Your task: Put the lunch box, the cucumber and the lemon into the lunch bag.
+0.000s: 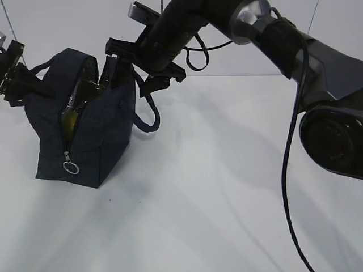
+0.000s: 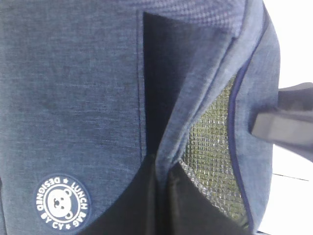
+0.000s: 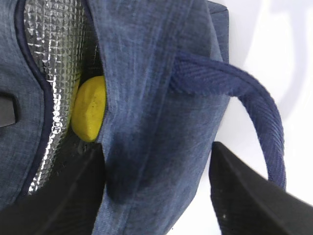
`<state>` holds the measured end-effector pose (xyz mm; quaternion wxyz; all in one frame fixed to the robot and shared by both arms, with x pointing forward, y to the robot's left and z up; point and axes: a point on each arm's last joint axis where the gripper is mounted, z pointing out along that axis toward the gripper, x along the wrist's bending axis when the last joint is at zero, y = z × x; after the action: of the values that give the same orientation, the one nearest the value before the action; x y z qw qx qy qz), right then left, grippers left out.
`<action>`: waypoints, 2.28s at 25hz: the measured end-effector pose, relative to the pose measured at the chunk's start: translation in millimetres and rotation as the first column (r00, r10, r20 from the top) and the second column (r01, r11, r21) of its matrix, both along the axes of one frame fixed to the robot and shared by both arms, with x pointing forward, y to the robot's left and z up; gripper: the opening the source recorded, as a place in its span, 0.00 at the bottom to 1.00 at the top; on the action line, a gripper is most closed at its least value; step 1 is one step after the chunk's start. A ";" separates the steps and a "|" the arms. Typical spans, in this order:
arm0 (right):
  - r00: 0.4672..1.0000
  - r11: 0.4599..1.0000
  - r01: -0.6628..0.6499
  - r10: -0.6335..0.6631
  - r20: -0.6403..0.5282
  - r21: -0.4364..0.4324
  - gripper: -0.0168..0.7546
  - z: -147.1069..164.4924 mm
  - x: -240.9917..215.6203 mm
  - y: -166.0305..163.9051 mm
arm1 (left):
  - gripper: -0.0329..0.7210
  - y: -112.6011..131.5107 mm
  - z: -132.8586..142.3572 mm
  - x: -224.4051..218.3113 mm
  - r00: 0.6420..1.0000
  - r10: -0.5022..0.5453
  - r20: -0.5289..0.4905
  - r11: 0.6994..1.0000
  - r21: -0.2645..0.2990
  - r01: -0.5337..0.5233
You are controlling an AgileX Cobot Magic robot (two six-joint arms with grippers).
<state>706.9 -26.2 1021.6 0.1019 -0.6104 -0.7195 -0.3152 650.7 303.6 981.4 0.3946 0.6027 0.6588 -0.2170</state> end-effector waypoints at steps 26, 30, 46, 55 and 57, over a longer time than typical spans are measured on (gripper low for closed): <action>0.994 0.990 -0.033 0.047 0.097 -0.135 0.04 1.5 3.3 -9.8 | 0.03 -70.7 9.3 0.5 0.996 -0.092 0.021 0.988 -0.122 0.094; 0.984 0.973 -0.006 0.047 0.174 -0.229 0.04 22.9 1.2 -21.5 | 0.03 -84.9 13.9 1.9 0.997 -0.077 0.031 0.981 -0.179 0.081; 0.987 0.871 0.024 0.058 0.150 -0.491 0.04 19.3 -13.2 -52.6 | 0.03 -132.6 20.2 3.1 0.999 -0.053 0.004 0.926 -0.374 0.050; 0.976 0.838 0.067 0.059 0.211 -0.542 0.04 47.8 -24.2 -66.4 | 0.03 -160.6 16.5 -0.8 0.998 -0.064 -0.024 0.917 -0.395 0.049; 0.975 0.836 0.069 0.059 0.214 -0.545 0.04 48.7 -24.3 -66.8 | 0.03 -162.5 9.8 0.5 0.997 -0.061 -0.049 0.915 -0.402 0.036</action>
<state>682.6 -93.0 1070.3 -0.1590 -0.5766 -0.7848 -0.1622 651.3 141.1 991.3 0.4839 0.5185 0.5969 -0.3752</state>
